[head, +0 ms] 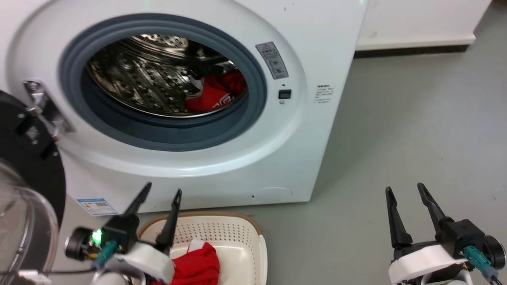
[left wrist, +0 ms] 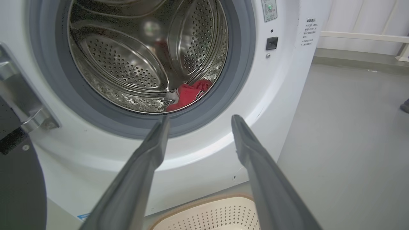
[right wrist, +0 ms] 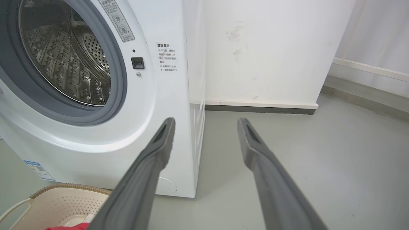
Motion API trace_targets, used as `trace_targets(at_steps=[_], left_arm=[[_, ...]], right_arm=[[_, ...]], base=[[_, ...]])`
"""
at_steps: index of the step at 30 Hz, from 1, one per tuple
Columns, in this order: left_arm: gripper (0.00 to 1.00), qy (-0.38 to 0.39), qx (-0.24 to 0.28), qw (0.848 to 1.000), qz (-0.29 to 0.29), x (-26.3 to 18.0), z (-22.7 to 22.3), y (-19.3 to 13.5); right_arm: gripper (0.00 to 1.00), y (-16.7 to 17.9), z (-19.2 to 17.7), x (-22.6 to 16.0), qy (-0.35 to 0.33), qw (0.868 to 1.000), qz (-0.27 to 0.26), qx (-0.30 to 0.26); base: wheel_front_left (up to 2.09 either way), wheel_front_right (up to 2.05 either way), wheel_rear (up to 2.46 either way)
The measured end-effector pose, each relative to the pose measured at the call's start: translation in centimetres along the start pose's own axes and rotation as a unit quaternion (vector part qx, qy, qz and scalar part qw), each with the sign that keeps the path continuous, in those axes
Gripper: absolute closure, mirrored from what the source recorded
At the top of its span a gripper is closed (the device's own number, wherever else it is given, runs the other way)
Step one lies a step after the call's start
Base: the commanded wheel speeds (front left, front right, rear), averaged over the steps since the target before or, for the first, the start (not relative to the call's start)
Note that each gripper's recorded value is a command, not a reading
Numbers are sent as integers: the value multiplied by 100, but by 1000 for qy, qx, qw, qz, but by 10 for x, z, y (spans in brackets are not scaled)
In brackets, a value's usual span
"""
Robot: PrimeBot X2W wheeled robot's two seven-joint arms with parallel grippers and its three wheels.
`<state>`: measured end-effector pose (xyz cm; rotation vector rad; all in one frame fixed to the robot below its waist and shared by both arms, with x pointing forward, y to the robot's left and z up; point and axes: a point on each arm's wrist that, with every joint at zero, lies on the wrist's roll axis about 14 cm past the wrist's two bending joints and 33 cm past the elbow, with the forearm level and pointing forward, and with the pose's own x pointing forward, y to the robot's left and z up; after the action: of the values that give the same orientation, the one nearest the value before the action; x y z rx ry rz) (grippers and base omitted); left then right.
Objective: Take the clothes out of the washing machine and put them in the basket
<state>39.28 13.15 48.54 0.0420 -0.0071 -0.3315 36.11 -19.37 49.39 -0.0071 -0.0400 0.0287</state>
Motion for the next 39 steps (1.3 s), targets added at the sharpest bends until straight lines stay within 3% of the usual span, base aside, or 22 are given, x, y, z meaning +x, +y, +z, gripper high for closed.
trace_targets(at_steps=[9,22,29,32,36,39], left_arm=[[0,30,68,995,-66,84,1,13],[0,136,92,982,-91,243,-27,42],[0,207,40,975,-64,309,-75,60],[0,247,57,965,-63,327,-100,65],[0,283,27,958,-44,349,-122,74],[0,355,-20,933,-46,359,-165,61]], right_arm=[[0,-18,-19,3,30,999,-30,7],[0,-59,-68,8,105,990,-94,10],[0,-63,-103,15,152,983,-101,16],[0,-62,-116,17,170,980,-101,18],[0,-64,-131,14,193,975,-106,15],[0,-72,-143,4,217,968,-121,14]], base=[[0,0,0],[0,0,0],[0,0,0],[0,0,0],[0,0,0],[0,0,0]])
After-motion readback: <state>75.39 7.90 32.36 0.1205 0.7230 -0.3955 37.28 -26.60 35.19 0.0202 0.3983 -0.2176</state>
